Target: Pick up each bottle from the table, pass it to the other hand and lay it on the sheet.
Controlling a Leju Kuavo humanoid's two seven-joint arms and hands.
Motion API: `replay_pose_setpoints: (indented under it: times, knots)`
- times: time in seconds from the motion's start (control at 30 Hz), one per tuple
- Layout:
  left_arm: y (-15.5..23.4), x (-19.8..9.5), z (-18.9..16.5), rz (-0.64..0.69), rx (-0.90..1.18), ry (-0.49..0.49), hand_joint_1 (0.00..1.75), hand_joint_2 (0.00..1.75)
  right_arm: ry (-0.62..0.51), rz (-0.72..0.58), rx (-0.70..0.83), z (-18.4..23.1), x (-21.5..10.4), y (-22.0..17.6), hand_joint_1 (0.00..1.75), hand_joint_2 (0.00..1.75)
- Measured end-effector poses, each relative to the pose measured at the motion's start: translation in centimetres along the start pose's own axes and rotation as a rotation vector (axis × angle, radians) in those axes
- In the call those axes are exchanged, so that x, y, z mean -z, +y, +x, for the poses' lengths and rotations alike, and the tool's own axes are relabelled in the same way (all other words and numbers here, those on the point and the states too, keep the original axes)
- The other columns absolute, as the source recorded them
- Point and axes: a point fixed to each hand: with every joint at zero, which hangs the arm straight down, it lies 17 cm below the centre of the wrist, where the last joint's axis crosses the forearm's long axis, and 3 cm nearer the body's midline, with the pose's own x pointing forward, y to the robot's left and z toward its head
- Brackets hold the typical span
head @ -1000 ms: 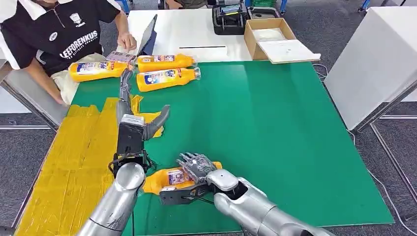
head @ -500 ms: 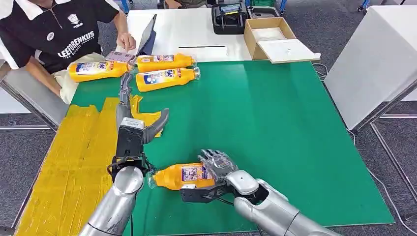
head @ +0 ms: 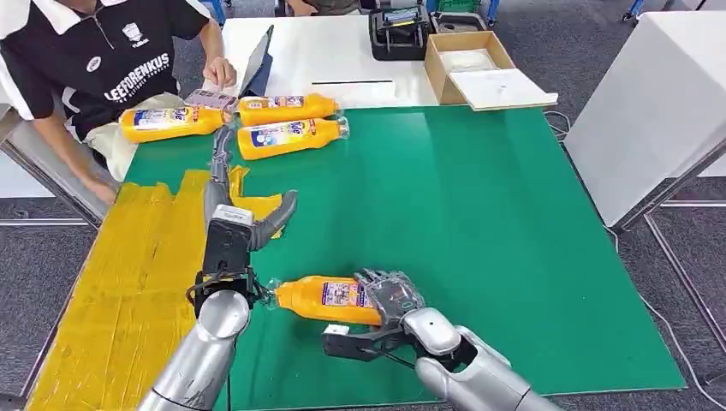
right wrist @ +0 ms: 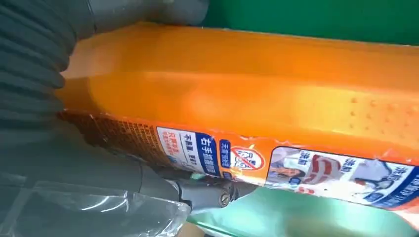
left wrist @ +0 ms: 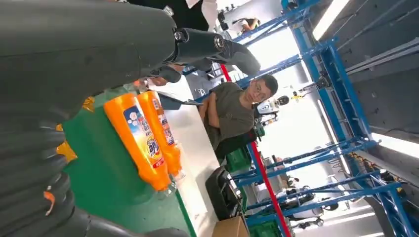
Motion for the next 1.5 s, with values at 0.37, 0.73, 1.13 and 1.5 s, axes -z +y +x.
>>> replay_pose_setpoints:
  times: [0.37,0.73,1.13,1.5]
  knots:
    - [0.1,-0.5,0.1,0.0,0.0,-0.001,0.0,1.75,0.008,-0.058,0.035,0.2,-0.1,-0.3,1.75,1.75]
    - [2.4,-5.2,-1.5,0.023,-0.044,0.054,0.0,1.75,0.094,-0.361,0.285,-2.0,-1.7,-2.5,1.75,1.75]
    - [2.9,-5.9,-1.4,0.015,-0.073,0.064,0.0,1.75,0.146,-0.401,0.39,-3.1,-2.0,-2.8,1.75,1.75]
    - [-1.5,-8.4,-1.7,-0.21,-0.421,0.186,0.0,1.75,0.09,-0.927,0.568,-2.8,-7.9,-11.8,1.75,1.75]
